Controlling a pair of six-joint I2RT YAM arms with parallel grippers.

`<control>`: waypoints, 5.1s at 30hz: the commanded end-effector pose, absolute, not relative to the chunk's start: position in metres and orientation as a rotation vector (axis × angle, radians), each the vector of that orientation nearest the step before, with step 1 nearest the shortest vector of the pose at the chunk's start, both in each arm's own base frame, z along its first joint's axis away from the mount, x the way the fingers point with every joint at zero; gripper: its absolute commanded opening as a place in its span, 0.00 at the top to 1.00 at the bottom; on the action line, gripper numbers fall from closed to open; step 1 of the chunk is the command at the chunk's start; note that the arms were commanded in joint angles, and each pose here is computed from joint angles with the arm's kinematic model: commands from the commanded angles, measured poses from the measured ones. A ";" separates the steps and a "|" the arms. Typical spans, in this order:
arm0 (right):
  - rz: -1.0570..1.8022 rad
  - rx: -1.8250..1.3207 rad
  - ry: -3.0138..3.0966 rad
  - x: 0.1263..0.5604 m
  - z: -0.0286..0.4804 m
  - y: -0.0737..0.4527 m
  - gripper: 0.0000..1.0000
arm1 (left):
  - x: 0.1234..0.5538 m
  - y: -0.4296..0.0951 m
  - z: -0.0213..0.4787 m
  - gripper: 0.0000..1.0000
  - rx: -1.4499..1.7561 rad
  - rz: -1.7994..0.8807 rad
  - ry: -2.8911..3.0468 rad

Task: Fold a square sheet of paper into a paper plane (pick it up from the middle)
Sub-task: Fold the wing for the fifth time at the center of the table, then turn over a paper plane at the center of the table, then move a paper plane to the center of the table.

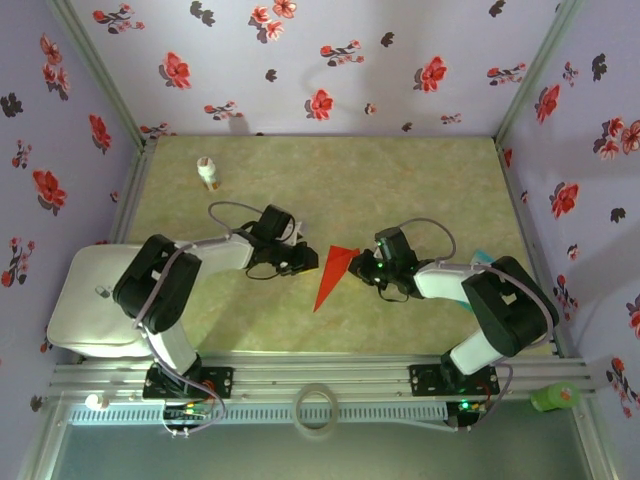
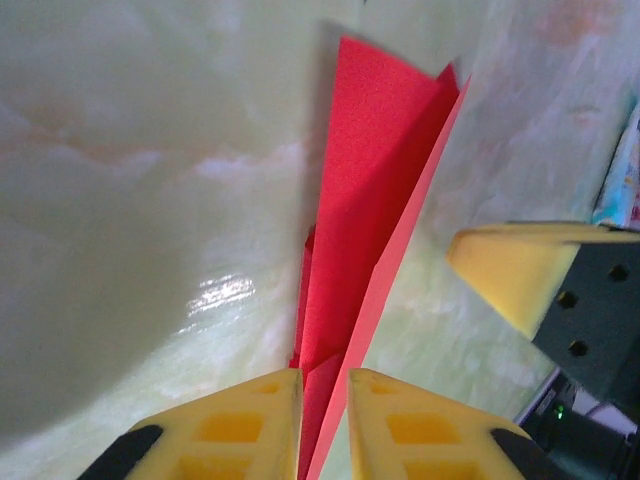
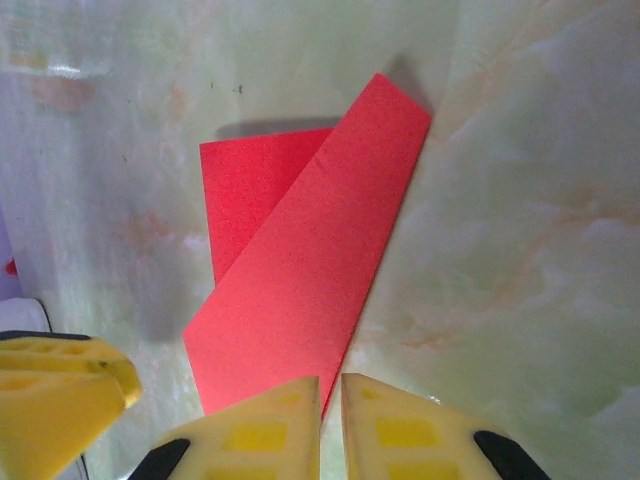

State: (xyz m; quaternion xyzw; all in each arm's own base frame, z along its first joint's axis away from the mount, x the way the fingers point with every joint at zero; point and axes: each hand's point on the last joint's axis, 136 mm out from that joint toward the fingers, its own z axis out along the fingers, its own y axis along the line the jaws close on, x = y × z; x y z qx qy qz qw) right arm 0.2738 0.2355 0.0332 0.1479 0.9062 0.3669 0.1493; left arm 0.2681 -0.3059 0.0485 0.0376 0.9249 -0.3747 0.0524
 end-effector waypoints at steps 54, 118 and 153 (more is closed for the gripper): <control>1.030 0.451 2.669 0.273 0.016 0.243 0.91 | 0.236 -0.341 0.022 0.77 0.421 -1.376 2.907; 1.101 0.465 2.632 0.291 0.041 0.297 0.80 | 0.259 -0.290 0.032 0.93 0.289 -0.466 2.889; 1.110 0.471 2.647 0.290 0.034 0.299 0.93 | 0.251 -0.299 0.024 0.83 0.315 -0.546 2.927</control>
